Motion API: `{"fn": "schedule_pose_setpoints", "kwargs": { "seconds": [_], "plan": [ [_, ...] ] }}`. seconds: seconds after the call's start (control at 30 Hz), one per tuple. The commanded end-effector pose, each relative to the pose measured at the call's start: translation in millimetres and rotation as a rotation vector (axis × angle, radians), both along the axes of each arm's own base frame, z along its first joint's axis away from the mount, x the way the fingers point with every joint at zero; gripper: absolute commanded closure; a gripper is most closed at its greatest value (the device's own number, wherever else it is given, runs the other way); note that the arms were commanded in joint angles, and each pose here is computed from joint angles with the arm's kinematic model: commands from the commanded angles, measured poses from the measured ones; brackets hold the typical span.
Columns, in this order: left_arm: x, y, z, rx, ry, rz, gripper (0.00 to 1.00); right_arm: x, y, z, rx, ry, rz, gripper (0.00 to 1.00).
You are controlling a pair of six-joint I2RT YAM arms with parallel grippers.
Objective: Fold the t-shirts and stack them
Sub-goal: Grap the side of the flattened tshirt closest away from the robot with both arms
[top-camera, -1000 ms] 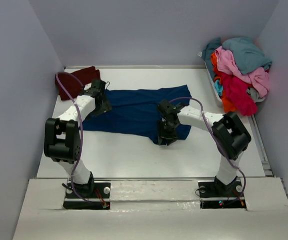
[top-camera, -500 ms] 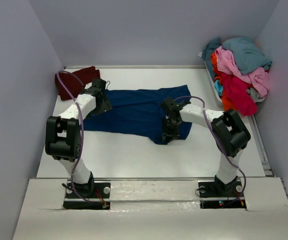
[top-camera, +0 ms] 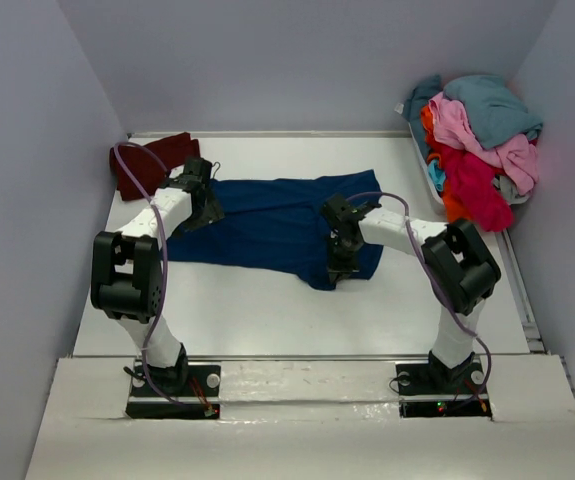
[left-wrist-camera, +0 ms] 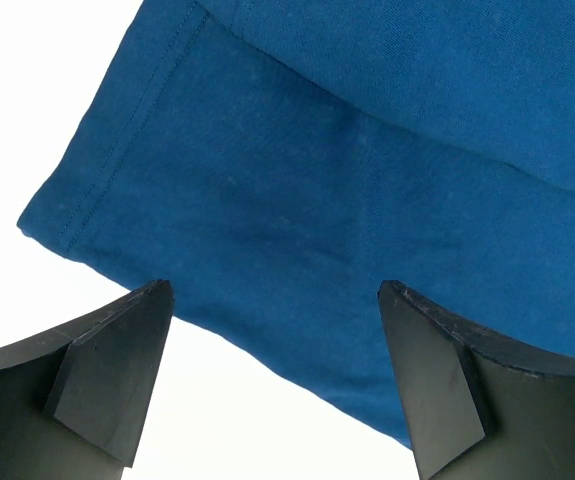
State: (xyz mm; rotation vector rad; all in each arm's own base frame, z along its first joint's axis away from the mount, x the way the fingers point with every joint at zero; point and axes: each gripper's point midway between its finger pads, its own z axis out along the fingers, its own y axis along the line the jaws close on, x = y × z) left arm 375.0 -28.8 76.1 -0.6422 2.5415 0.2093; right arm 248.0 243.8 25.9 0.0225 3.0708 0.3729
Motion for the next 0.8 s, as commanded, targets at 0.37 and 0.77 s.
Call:
{"fn": "schedule_pose_setpoints", "kwargs": {
  "seconds": [0.37,0.77],
  "plan": [
    [13.5,1.0,14.4,0.022,-0.033,-0.007,0.05,-20.0,-6.0,108.0,0.031,-0.137,0.098,0.93],
    [14.4,0.6,16.5,0.021,-0.041,-0.016,0.05,-33.1,-8.9,124.6,0.010,-0.141,0.097,0.93]
  ]
}}
